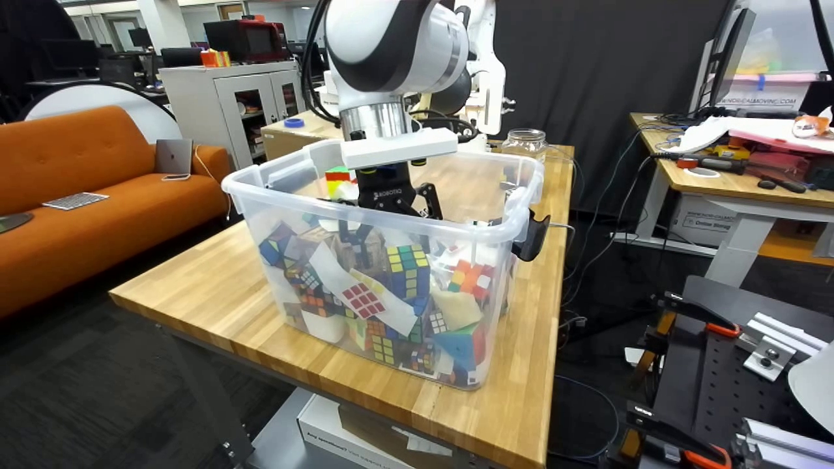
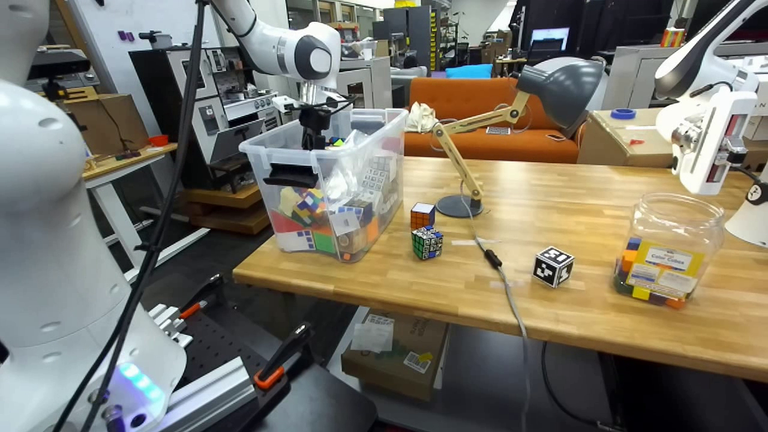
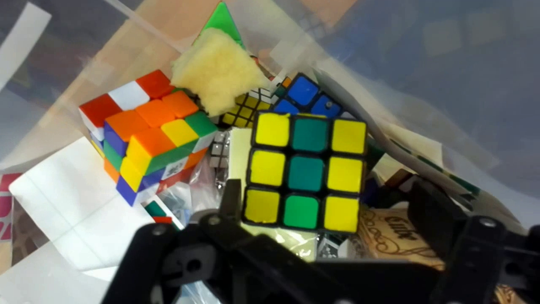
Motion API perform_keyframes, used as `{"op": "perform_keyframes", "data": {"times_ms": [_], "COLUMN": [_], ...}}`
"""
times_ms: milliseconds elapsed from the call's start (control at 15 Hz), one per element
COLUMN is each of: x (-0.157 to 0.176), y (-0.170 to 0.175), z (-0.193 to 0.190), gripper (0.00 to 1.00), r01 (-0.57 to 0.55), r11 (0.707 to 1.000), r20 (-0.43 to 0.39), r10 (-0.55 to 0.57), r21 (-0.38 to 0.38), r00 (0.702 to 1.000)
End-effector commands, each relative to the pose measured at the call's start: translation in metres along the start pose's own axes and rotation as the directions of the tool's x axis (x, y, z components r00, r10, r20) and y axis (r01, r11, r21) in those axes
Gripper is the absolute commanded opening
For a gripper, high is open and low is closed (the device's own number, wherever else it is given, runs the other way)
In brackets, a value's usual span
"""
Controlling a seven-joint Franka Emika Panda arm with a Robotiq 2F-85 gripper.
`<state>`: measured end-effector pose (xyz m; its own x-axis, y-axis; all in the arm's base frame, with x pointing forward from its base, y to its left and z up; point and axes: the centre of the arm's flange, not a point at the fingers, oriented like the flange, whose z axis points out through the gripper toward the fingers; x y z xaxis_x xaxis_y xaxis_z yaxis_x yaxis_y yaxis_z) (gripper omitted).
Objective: Remove one Rubik's cube from the container on the left and place it on the table
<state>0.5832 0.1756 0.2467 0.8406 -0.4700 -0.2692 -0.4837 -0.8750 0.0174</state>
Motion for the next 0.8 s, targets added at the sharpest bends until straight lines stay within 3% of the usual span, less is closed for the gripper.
{"op": "perform_keyframes", "data": {"times_ms": [0, 733], "x": [0.007, -0.006], "y": [-0.008, 0.001], "z": [0.0, -0.004], "gripper": [1.0, 1.0], "r01": [0.01, 0.005], "r11": [1.0, 1.0], "r20": [0.001, 0.021], "r10": [-0.01, -0.004], "r21": [-0.006, -0.011], "r00": [1.0, 1.0]}}
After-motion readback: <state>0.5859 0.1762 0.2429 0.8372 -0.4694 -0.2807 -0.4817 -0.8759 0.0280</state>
